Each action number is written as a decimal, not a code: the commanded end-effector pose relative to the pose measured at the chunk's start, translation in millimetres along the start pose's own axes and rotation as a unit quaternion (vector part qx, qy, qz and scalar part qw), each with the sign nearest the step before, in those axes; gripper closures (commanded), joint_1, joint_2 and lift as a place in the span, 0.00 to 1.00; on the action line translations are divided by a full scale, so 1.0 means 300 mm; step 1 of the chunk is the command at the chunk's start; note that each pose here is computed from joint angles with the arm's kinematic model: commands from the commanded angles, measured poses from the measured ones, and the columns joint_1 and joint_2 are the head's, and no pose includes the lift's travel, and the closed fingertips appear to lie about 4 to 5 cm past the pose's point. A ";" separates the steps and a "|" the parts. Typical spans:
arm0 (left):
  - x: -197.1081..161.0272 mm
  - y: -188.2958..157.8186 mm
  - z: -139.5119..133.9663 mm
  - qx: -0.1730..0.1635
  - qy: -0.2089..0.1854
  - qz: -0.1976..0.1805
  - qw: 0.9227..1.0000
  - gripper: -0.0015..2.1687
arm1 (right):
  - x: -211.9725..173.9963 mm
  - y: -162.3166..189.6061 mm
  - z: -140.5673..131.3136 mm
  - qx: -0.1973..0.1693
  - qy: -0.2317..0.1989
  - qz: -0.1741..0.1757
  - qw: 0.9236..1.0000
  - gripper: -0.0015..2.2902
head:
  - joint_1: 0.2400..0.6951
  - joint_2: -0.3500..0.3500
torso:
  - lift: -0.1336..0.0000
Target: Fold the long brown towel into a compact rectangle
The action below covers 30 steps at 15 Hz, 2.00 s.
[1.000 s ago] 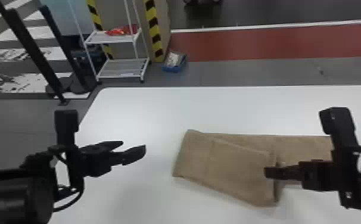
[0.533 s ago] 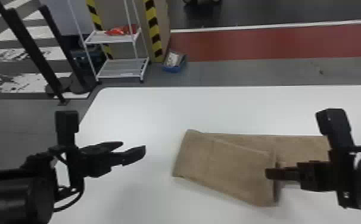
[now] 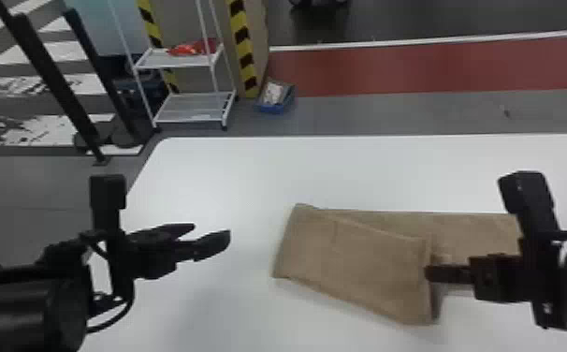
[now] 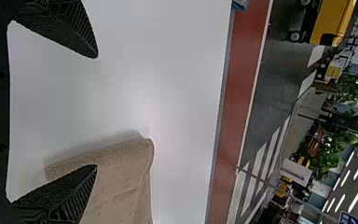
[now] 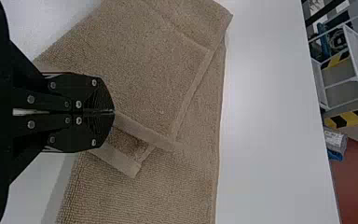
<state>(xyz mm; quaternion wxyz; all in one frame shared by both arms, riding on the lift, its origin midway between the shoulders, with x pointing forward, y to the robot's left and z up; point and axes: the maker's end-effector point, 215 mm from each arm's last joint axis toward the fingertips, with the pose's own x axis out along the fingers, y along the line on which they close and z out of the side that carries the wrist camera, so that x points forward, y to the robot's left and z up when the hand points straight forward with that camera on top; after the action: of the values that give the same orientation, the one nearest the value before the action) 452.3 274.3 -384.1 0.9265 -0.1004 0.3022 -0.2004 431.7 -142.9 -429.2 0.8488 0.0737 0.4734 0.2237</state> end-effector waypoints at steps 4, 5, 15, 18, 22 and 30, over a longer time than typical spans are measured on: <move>0.002 0.003 -0.009 -0.002 0.002 0.000 1.000 0.02 | 0.000 0.015 -0.034 0.005 0.006 0.018 1.000 0.25 | 1.00 0.74 | 0.10; 0.003 0.002 -0.012 -0.003 0.003 0.000 1.000 0.02 | -0.004 0.021 -0.030 0.004 0.004 0.020 1.000 0.21 | 1.00 0.74 | 0.10; 0.010 0.005 -0.016 -0.002 0.003 -0.001 1.000 0.02 | 0.005 0.018 -0.012 -0.005 0.007 0.012 1.000 0.30 | 1.00 0.75 | 0.10; 0.009 0.012 -0.020 -0.001 0.002 0.000 1.000 0.02 | 0.002 0.006 -0.016 -0.005 0.008 0.008 1.000 0.37 | 1.00 0.75 | 0.10; 0.010 0.008 -0.016 0.000 0.000 -0.001 1.000 0.02 | 0.009 0.005 -0.031 -0.003 0.015 0.012 1.000 0.54 | 1.00 0.74 | 0.10; 0.009 -0.005 -0.014 0.003 0.001 -0.004 1.000 0.02 | -0.046 0.052 -0.024 -0.006 -0.009 0.034 0.999 0.62 | 1.00 0.75 | 0.10</move>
<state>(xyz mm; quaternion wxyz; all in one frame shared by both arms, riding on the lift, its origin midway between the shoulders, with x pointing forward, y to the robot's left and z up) 451.3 272.5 -388.8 0.9259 -0.0993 0.3022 -0.2040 415.4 -135.7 -423.9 0.8420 0.0837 0.4695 0.2520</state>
